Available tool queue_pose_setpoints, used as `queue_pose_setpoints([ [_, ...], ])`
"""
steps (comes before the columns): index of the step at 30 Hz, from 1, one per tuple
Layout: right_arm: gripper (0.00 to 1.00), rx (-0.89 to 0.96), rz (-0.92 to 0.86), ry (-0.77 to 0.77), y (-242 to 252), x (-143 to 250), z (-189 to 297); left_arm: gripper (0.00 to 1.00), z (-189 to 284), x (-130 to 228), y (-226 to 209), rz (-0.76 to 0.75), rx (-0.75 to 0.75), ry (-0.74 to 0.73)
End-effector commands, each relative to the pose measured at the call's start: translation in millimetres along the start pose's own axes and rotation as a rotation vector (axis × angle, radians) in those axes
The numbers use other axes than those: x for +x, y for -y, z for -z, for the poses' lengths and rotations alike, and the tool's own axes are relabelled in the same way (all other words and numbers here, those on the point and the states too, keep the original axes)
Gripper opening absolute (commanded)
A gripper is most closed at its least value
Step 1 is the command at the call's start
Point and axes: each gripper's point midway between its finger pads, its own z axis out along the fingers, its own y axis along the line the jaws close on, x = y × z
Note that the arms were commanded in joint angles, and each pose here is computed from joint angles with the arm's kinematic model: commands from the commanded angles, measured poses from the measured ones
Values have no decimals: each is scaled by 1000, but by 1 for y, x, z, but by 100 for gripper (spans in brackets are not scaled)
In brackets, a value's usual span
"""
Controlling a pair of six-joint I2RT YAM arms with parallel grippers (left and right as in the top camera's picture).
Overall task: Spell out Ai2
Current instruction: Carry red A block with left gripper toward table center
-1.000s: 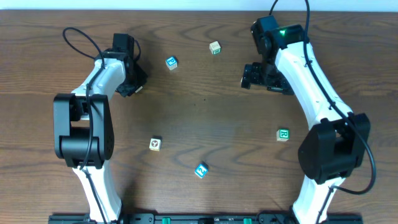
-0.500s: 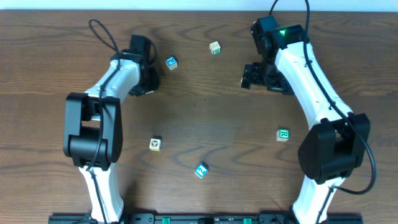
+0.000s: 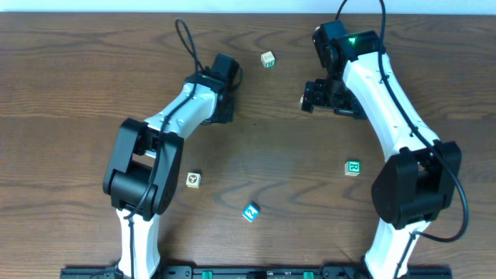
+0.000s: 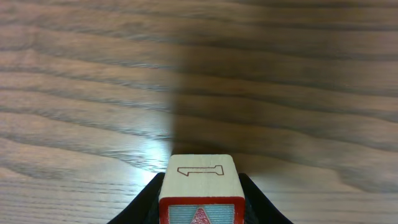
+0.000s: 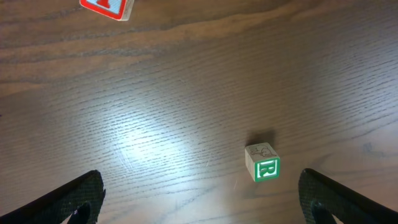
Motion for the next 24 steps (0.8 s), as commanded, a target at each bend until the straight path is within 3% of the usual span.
queue_pose_setpoints([
  [1, 99, 18, 19, 14, 0, -2, 2, 28, 3, -13, 3, -34, -28, 37],
  [16, 99, 24, 21, 2, 2, 1, 2, 23, 10, -2, 38, 37, 131, -24],
  [24, 99, 27, 22, -3, 2, 3, 2, 19, 11, 10, 45, 88, 123, -62],
])
